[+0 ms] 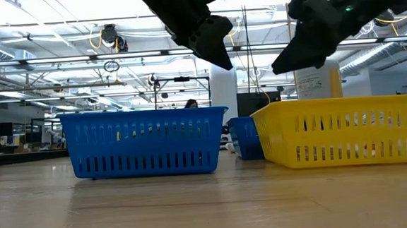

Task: Pick & Place Travel size toiletries
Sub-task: Put the black hairbrush into the top yellow basket

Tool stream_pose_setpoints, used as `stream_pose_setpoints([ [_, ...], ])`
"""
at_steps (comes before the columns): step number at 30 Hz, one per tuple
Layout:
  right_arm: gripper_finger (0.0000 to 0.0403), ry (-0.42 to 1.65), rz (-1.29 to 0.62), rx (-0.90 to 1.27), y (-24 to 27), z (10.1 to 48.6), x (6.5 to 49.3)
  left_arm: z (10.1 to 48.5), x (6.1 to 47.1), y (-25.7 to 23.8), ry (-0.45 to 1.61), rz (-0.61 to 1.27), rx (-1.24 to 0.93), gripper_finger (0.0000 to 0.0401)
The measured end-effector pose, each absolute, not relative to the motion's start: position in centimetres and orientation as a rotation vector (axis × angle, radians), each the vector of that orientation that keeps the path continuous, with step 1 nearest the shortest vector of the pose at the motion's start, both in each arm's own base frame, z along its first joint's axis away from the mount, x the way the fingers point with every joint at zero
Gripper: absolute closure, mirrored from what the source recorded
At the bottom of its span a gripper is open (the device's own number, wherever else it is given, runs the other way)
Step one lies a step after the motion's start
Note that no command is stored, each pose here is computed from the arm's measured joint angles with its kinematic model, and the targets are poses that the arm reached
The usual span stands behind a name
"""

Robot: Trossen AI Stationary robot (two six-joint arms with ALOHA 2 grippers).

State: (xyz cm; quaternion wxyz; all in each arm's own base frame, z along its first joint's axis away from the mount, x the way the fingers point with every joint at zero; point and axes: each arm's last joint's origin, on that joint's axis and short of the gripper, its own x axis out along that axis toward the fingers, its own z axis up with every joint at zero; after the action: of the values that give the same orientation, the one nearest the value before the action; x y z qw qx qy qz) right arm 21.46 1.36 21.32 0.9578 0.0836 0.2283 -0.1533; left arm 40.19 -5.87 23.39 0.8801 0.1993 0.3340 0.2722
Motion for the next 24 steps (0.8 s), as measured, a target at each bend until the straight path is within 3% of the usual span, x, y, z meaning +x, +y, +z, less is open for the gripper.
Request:
stream_pose_setpoints([
  [24, 0.0272, 0.991, -0.425, 0.086, -8.8, 21.4, 26.6, 23.4, 40.2, -5.9, 0.705, 0.563, 0.43, 0.0146],
])
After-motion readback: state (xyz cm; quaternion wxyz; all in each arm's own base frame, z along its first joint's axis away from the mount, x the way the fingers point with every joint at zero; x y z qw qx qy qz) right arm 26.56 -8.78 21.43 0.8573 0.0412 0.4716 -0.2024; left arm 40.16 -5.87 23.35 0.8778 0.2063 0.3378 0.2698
